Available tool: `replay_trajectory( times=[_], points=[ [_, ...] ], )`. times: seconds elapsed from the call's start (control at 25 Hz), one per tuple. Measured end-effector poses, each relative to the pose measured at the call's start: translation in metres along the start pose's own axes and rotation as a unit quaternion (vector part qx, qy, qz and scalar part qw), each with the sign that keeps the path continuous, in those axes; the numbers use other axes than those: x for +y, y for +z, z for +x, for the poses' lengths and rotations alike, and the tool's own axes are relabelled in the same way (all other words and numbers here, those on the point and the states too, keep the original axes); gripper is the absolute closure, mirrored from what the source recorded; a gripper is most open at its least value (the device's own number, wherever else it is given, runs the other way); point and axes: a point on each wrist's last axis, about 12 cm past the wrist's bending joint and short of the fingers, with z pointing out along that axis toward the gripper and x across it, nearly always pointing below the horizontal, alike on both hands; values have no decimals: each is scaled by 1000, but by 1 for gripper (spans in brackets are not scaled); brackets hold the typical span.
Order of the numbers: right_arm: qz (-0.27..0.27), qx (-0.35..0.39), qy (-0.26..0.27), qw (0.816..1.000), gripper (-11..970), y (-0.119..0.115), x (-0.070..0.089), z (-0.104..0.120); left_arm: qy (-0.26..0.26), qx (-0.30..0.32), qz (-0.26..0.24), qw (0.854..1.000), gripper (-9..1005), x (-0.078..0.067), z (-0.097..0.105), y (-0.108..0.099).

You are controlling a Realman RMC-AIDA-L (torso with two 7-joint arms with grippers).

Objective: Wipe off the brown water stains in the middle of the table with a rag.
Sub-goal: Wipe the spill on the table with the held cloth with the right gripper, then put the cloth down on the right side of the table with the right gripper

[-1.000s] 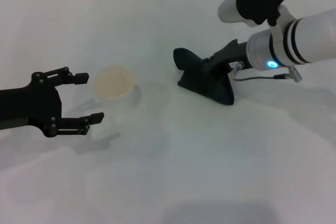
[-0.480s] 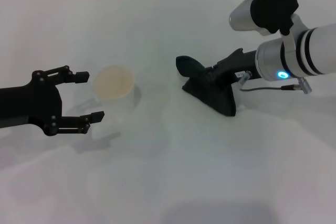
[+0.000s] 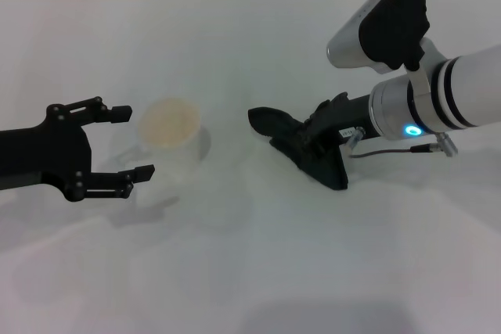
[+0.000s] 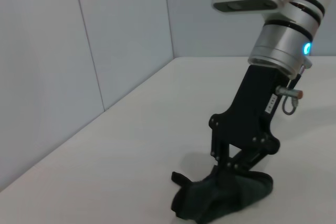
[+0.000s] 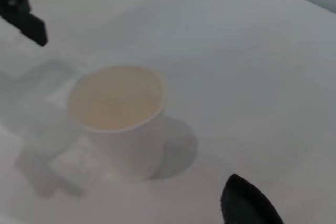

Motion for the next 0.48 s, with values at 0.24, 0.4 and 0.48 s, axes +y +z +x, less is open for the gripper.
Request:
replay_trajectory(
  times=[0.24,0.4,0.48],
  points=[
    [-12,5,-3,1000,921,-3,6,0,1,1,-1,1000,106,0,0,-1],
    [-6,7,8,1000,921,-9,2,7,1,-1,-2,1000,106,0,0,-1],
    [0,7,18,1000,921,-13,-4,11,0,-1,-3,1000,106,0,0,-1]
  ],
)
